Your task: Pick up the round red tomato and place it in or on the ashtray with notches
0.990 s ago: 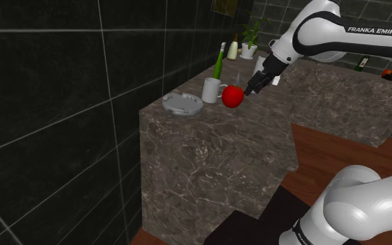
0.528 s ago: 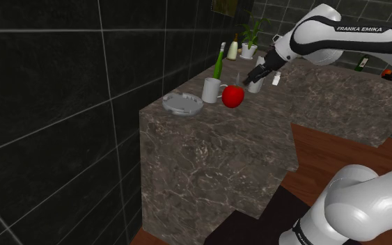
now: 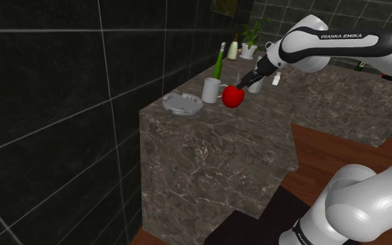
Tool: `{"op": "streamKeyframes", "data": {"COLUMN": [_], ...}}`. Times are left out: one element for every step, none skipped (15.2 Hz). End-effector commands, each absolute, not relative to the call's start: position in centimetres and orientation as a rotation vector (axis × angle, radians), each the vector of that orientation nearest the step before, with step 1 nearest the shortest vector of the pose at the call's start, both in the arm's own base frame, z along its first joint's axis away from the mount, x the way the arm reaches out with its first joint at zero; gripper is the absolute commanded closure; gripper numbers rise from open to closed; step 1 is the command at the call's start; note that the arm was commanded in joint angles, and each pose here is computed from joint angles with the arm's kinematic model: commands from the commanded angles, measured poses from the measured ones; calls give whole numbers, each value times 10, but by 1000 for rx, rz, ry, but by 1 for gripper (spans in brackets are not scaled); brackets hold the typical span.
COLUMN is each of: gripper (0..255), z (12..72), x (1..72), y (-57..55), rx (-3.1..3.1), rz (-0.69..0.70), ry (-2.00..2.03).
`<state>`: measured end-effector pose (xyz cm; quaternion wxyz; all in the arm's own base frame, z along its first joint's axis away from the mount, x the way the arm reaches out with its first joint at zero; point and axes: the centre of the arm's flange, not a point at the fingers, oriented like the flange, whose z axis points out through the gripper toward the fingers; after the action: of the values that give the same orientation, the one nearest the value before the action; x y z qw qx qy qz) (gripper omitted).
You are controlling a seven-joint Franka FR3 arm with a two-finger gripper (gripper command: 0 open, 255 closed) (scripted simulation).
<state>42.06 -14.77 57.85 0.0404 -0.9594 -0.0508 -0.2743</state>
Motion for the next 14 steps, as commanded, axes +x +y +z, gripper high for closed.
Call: {"op": "streamKeyframes", "data": {"gripper": [0,0,0,0,0,0,255,255,255,255,255,255,255,255], "z": [577,577,577,577,577,577,577,577,577,577,577,577,577,577], "x": [421,421,421,421,421,421,421,421,421,421,421,421,421,421], "y": [-147,-147,-147,-147,-147,-147,-147,-147,-147,-147,-147,-147,-147,-147], "rx": [-2939,-2939,-2939,-2939,-2939,-2939,-2939,-2939,-2939,-2939,-2939,-2939,-2939,-2939], "rz": [-841,-841,-841,-841,-841,-841,-841,-841,-841,-841,-841,-841,-841,-841], "ry": [-156,-156,-156,-156,-156,-156,-156,-156,-156,-156,-156,-156,-156,-156]}}
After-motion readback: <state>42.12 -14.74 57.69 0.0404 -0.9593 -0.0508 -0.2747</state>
